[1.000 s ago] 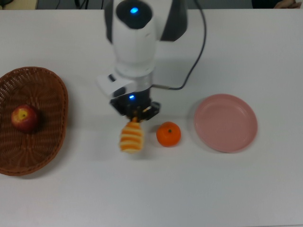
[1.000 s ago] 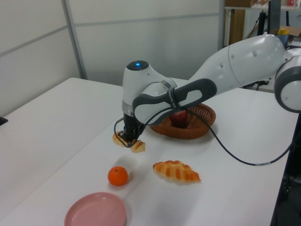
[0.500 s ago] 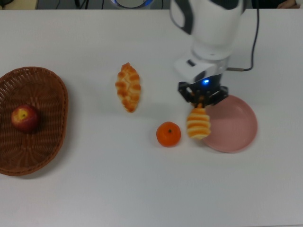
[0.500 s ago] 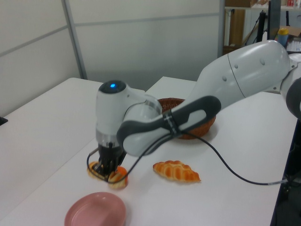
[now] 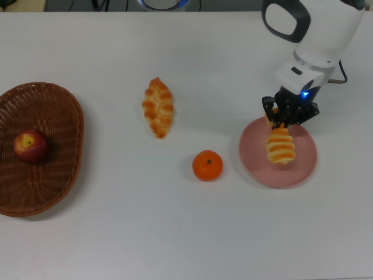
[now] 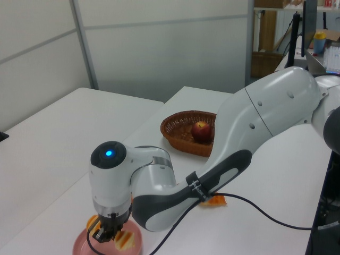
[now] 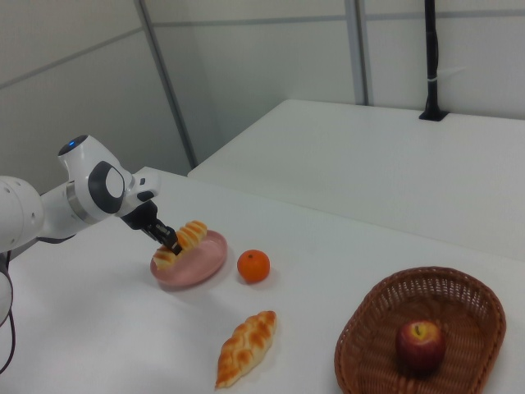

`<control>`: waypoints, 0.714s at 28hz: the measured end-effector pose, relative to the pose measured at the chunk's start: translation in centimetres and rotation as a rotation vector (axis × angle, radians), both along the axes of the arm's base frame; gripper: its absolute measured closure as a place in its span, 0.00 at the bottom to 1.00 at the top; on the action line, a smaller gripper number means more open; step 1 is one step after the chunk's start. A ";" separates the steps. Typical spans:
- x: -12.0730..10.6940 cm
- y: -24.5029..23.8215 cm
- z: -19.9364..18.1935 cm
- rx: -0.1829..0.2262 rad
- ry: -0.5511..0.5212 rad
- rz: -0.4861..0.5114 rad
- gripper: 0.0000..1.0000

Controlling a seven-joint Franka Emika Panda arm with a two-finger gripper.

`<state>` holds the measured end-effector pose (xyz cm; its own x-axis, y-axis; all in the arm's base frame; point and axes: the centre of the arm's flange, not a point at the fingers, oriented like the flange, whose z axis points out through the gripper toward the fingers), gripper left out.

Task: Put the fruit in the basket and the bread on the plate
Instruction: 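Carry the ridged roll onto the pink plate and release it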

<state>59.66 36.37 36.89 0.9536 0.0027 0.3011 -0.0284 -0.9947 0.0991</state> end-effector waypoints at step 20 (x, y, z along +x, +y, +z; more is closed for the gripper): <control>0.0 1.3 -1.4 0.027 -0.027 0.005 0.41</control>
<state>59.68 37.63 35.53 0.9452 -0.0010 0.3264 -0.0257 -0.9971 0.0713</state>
